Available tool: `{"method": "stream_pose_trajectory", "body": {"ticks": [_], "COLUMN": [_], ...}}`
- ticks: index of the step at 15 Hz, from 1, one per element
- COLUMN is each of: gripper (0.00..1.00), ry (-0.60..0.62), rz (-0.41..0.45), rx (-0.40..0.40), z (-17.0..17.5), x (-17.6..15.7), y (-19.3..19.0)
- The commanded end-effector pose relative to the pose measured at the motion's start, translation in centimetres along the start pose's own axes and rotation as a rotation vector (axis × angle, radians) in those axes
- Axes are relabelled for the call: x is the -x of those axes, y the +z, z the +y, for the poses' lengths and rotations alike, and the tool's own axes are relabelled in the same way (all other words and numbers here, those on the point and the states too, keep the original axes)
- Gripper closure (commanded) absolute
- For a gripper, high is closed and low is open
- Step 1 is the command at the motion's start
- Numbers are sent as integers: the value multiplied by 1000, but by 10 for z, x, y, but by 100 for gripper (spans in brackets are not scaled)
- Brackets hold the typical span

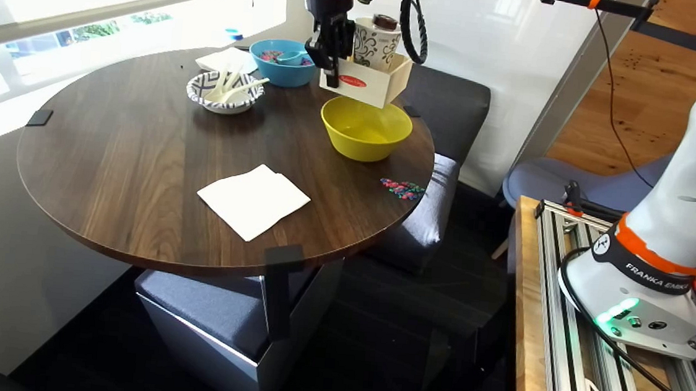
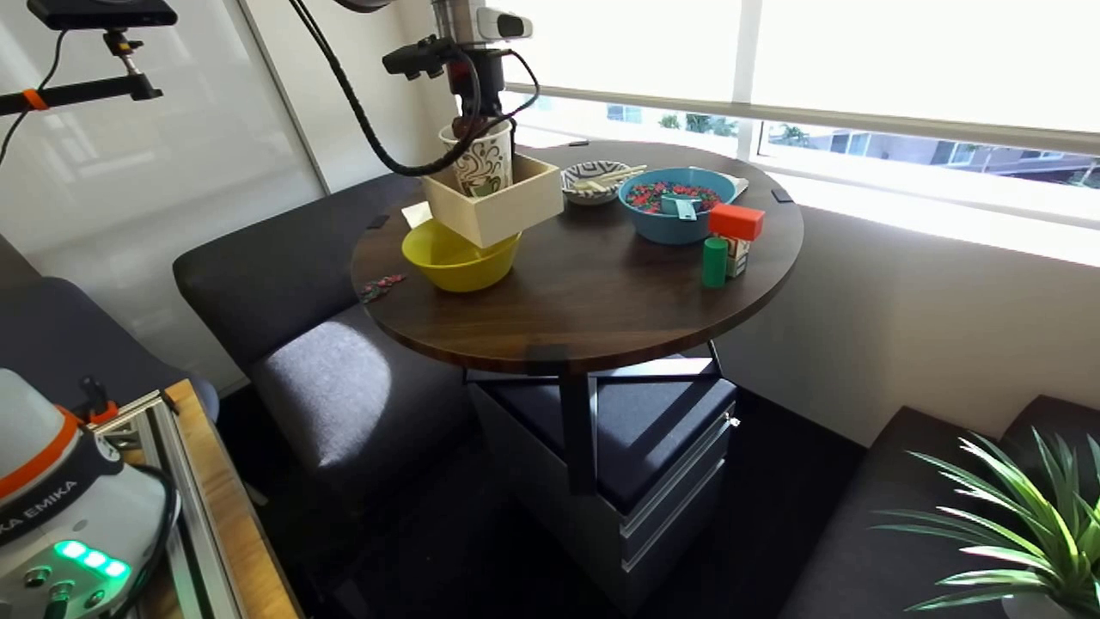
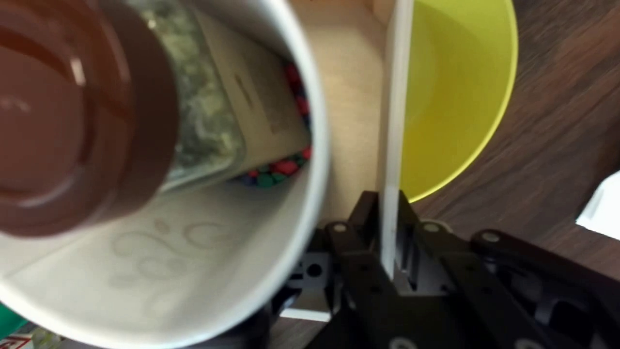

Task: Pick up the wooden box bowl and put it on the right side of the table

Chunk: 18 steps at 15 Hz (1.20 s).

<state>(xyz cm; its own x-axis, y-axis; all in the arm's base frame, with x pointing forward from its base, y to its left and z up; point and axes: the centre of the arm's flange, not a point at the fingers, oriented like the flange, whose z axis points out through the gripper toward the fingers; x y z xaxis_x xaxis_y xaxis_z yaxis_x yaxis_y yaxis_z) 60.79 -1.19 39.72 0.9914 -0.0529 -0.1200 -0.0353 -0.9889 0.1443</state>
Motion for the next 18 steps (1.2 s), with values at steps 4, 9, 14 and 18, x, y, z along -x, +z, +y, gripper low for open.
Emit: {"method": "stream_pose_trajectory", "body": {"ticks": [4, 9, 14, 18], "gripper": [97, 97, 97, 97], "ry": [-79, -113, -137, -217], "rz": [-74, 61, 84, -31], "rx": [167, 39, -16, 46], "z": [51, 108, 131, 122], "x": [-3, -7, -1, 7], "y": [-8, 22, 62, 70]}}
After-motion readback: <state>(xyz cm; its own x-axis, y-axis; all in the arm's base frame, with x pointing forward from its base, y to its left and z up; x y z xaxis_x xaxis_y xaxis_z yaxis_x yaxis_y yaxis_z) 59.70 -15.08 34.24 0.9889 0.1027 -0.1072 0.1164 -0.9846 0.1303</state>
